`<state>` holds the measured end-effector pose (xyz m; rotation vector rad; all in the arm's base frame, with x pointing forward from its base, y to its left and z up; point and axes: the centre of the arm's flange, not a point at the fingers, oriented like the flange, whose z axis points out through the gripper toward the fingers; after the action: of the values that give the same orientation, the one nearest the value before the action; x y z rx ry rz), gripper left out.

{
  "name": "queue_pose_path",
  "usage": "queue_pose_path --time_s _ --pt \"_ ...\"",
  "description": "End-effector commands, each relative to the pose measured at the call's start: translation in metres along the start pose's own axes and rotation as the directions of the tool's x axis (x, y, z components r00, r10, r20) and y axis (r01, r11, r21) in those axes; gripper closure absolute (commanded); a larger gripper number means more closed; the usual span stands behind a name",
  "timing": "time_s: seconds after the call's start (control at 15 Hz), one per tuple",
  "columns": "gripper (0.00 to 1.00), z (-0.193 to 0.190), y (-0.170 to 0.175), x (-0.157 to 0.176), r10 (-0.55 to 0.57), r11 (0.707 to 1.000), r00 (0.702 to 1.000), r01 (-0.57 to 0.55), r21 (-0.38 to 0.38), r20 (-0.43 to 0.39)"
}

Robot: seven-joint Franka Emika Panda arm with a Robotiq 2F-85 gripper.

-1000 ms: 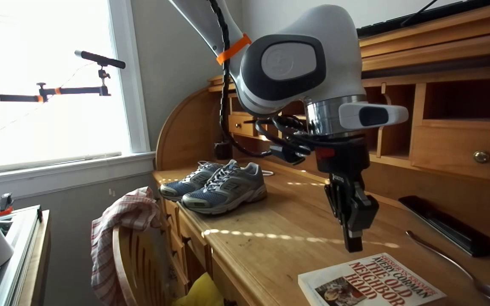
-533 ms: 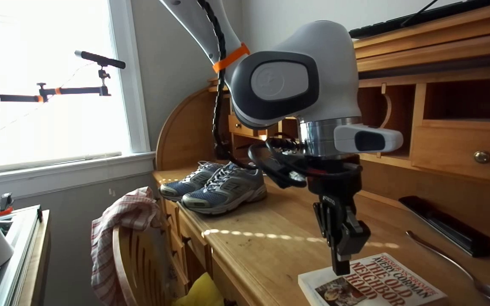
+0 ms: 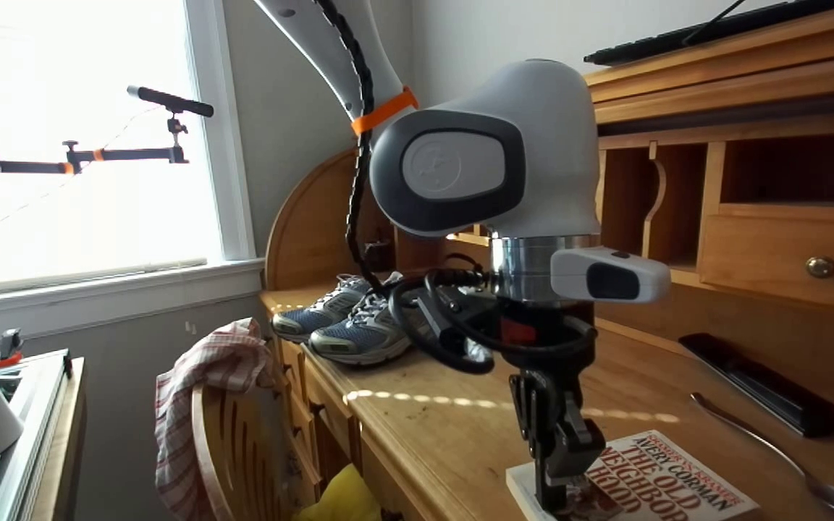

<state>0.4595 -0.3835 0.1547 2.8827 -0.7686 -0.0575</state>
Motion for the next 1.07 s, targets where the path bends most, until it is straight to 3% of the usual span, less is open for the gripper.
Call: queue_pose_path --time_s 0.0,0.6,1.0 --pt "1.00 0.011 0.003 -0.009 0.013 0.999 0.999 -0.014 0.037 0.037" --pt "1.00 0.012 -0.001 -0.025 0.048 0.997 0.985 -0.058 0.058 0.165" --pt "1.00 0.012 -0.001 -0.032 0.063 0.996 0.976 -0.074 0.045 0.208"
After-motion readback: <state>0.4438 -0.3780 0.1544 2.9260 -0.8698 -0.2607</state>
